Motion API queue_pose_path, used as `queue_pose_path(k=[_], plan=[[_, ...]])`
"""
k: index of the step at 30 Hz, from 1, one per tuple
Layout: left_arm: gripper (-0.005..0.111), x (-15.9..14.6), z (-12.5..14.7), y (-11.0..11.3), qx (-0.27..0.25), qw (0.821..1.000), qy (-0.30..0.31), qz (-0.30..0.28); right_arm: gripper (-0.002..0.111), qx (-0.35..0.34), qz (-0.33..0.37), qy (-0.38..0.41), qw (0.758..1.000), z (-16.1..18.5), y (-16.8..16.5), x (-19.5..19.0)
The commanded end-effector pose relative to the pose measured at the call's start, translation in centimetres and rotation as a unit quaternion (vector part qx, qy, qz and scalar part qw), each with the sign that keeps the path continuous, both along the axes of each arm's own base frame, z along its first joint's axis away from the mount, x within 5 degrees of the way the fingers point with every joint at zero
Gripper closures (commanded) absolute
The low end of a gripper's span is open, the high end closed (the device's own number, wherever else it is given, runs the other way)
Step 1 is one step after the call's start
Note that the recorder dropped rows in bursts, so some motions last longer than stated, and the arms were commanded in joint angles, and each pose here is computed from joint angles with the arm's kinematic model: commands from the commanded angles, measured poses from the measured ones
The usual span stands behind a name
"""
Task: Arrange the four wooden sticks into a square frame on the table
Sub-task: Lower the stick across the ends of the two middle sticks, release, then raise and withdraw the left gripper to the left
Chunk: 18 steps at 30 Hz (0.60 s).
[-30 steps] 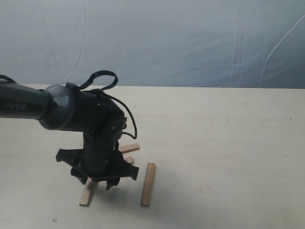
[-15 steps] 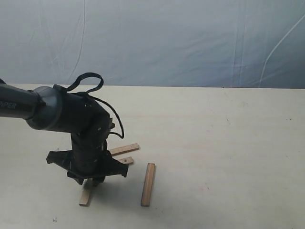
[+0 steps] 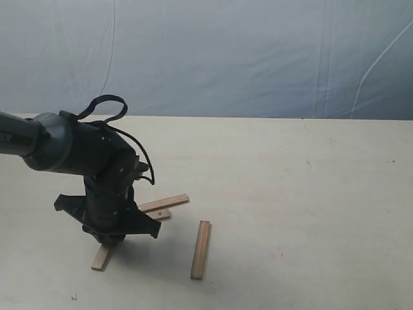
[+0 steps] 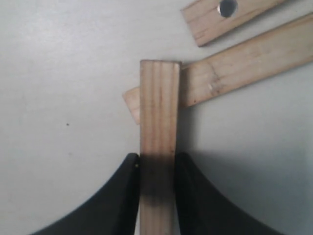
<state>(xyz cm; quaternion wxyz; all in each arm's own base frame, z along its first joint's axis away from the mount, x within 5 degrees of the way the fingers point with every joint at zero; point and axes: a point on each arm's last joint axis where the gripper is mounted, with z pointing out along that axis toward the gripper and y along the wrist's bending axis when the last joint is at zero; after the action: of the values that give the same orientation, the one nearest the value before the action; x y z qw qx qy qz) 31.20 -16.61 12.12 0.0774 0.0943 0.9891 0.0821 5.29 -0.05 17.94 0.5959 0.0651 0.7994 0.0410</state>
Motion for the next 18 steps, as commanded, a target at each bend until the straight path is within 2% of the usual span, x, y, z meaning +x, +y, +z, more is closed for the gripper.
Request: queue_pose_path(k=[1,4,8,18], plan=[[0.106,1.0,-0.1,0.5,-0.04,0.999,-0.033,0.011,0.109,-0.002,0.0,-0.006,1.0,0.1,0.0,0.0],[0.106,1.5,-0.1,1.0,-0.051,0.998,-0.043,0.022,0.109,-0.002,0.0,-0.007,1.0,0.1,0.0,0.0],[0.106,1.8,-0.1,2.0,-0.042,0.998,-0.035,0.029,0.109,-0.002,0.0,-0.007,1.0,0.1,0.0,0.0],[0.106,-0.6,-0.3,1.0,-0.002,0.998,0.061,-0.034,0.109,-0.002,0.0,-0.007,1.0,0.1,0.0,0.0]])
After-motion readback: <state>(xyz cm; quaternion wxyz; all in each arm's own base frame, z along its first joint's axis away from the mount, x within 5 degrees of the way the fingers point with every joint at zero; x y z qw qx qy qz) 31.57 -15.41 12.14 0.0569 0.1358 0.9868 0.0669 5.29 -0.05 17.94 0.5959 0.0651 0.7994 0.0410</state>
